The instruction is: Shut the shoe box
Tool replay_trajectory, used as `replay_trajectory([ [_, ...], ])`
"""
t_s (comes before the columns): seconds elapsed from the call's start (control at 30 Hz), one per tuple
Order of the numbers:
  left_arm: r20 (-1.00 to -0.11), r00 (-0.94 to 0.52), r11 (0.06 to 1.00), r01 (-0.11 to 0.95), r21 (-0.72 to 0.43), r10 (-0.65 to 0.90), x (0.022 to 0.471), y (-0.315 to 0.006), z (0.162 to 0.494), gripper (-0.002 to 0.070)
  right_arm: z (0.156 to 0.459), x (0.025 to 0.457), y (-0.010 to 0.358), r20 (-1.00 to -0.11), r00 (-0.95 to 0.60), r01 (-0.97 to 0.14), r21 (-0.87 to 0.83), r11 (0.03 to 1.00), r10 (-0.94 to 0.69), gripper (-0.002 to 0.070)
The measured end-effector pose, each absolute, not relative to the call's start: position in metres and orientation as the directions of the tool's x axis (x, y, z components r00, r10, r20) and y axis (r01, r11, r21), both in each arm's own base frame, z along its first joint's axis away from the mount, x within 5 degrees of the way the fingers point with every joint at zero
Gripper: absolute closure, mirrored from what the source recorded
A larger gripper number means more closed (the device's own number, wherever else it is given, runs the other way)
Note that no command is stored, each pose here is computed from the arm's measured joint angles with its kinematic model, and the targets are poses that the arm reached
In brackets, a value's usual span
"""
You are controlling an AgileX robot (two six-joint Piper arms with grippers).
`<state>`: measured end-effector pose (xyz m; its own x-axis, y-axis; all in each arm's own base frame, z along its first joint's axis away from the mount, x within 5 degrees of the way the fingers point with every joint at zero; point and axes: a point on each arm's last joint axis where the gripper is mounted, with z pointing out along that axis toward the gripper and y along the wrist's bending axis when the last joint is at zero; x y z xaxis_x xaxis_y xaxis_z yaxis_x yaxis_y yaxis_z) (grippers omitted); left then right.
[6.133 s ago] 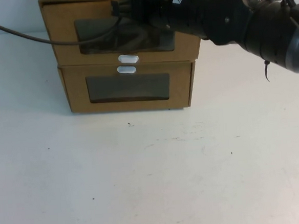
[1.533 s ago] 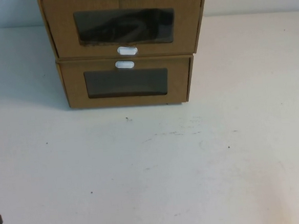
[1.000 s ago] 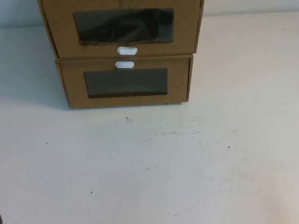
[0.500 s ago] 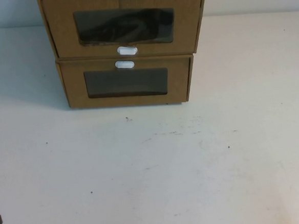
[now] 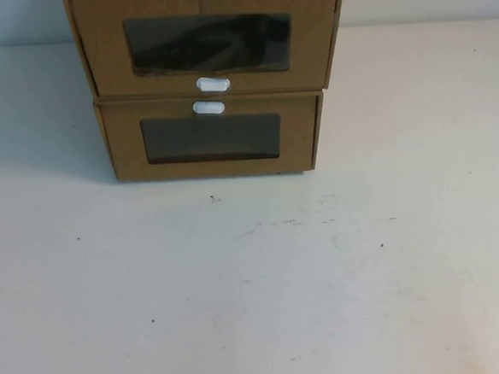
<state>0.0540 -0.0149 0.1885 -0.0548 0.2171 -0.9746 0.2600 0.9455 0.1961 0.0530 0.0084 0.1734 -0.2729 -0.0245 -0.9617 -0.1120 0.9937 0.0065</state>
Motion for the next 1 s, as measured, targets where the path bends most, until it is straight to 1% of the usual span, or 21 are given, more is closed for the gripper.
replay_trajectory([
  [0.13,-0.974,-0.114,0.956,0.240,0.166,0.197,0.054,-0.013,0.184,0.0677,0.173,0.053,0.008,-0.962,-0.273,-0.112,0.006,0.994,-0.024,0.0687],
  [0.27,-0.951,-0.230,0.957,0.249,0.149,0.208,0.052,-0.012,0.174,0.0677,0.173,0.053,0.008,-0.962,-0.273,-0.112,0.006,0.994,-0.024,0.0687],
  [1.0,-0.949,-0.245,0.960,0.243,0.139,0.200,0.052,-0.012,0.172,0.0677,0.173,0.053,0.008,-0.962,-0.273,-0.112,0.006,0.994,-0.024,0.0687],
])
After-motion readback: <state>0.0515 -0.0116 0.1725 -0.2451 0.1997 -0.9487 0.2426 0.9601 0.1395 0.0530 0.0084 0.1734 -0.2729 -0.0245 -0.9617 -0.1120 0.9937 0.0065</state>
